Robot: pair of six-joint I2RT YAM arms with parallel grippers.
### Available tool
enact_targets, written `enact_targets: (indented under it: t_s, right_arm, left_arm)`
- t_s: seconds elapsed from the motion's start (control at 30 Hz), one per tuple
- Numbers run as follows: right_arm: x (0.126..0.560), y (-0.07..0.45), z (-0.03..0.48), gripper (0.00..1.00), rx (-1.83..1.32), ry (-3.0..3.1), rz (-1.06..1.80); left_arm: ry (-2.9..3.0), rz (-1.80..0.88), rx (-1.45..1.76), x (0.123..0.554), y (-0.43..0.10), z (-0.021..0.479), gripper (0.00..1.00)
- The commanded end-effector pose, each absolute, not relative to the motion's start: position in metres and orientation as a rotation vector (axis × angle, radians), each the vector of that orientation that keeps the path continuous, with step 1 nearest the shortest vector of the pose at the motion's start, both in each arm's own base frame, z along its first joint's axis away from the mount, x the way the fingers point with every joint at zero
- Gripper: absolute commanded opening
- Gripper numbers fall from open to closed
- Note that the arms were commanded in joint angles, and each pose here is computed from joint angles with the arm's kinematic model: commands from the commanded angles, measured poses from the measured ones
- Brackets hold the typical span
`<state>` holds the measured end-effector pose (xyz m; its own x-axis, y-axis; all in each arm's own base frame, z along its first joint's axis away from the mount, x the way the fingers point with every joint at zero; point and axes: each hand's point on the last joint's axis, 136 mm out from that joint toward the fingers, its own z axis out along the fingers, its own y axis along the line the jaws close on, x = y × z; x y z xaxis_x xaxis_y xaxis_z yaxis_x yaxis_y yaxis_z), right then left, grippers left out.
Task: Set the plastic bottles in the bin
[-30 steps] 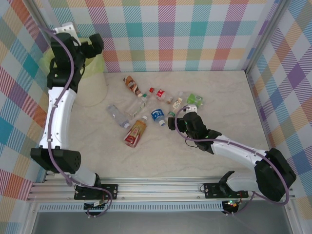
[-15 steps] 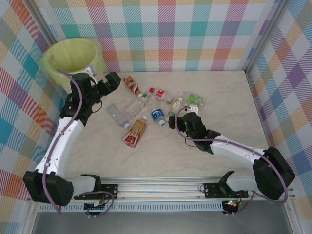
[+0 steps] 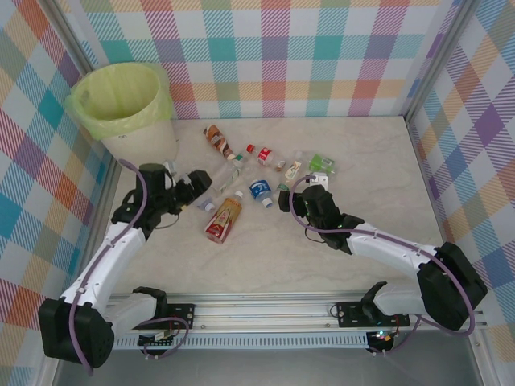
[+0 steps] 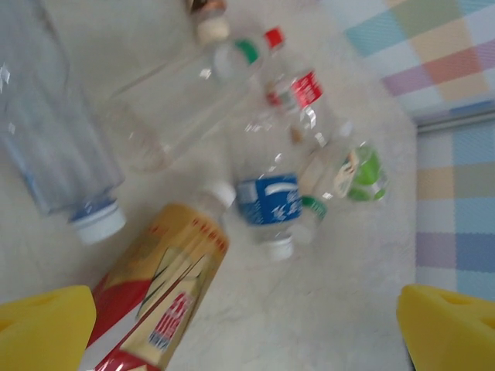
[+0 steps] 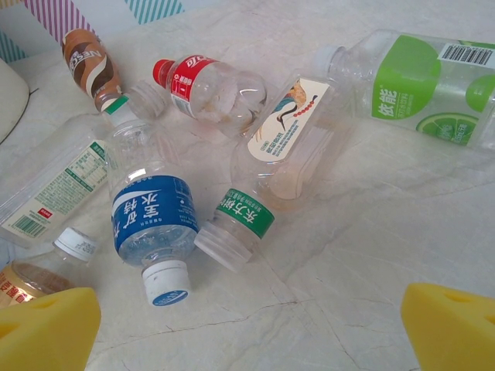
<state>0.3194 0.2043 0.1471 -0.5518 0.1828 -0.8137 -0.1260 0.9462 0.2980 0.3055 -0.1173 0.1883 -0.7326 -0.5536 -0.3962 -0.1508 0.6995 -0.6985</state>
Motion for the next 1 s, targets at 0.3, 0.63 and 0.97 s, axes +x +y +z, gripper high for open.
enact_targets:
  t_s: [0.3, 0.63, 0.97]
  right_arm:
    - [0.317, 0.204, 0.153, 1.00, 0.017, 2.112, 0.396]
    - [0.311, 0.213, 0.159, 1.00, -0.081, 2.117, 0.431]
    - [0.310, 0.213, 0.161, 1.00, -0.005, 2.101, 0.492]
  left_arm:
    - [2.319, -0.810, -0.620, 0.284, -0.116, 0.114, 1.00]
    - [2.301, -0.828, -0.514, 0.273, -0.130, 0.089, 1.00]
    - [2.434, -0.834, -0.277, 0.245, -0.160, 0.075, 1.00]
